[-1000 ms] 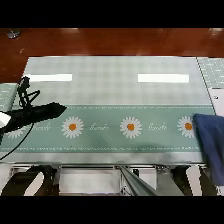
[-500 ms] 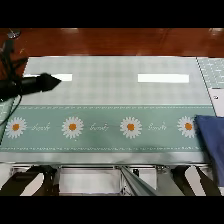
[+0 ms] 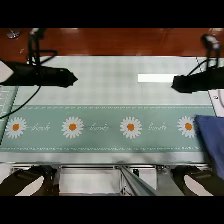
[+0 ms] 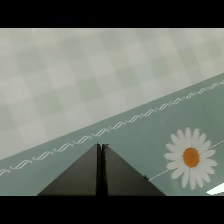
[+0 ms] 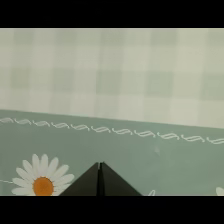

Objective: Fold the shirts.

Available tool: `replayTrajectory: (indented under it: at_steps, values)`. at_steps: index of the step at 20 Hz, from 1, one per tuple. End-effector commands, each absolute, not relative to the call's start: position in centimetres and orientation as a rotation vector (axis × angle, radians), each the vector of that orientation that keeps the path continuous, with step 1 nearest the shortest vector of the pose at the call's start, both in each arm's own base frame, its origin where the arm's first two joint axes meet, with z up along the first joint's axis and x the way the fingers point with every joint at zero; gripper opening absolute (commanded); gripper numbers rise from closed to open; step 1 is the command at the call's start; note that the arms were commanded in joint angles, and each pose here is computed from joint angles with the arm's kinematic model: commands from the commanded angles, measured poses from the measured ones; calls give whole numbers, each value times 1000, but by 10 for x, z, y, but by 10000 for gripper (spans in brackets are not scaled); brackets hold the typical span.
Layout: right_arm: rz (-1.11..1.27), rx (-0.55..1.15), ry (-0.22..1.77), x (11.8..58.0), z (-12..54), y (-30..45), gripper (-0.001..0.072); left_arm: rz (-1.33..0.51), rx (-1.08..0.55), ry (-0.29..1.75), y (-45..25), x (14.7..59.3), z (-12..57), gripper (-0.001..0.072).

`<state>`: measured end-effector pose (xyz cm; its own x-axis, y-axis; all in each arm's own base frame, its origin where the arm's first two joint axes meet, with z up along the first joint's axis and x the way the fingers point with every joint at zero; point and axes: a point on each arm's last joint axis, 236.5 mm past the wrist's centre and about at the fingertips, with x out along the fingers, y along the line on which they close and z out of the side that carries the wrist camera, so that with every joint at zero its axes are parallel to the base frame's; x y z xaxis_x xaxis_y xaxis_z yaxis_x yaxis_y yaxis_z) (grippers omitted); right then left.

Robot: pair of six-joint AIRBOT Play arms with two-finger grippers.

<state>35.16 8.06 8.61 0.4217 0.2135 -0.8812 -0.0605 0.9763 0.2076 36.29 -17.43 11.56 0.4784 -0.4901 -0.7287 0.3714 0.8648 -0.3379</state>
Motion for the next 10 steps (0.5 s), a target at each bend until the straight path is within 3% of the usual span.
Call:
replayTrajectory:
  at_steps: [1, 10]
  values:
    - [112, -12, 1246, 347, 32, 86, 20, -433, -43, 1041, -147, 364, 67, 31]
    - [101, -13, 1255, 353, 22, 86, 20, -384, -74, 1047, -127, 372, 64, 33]
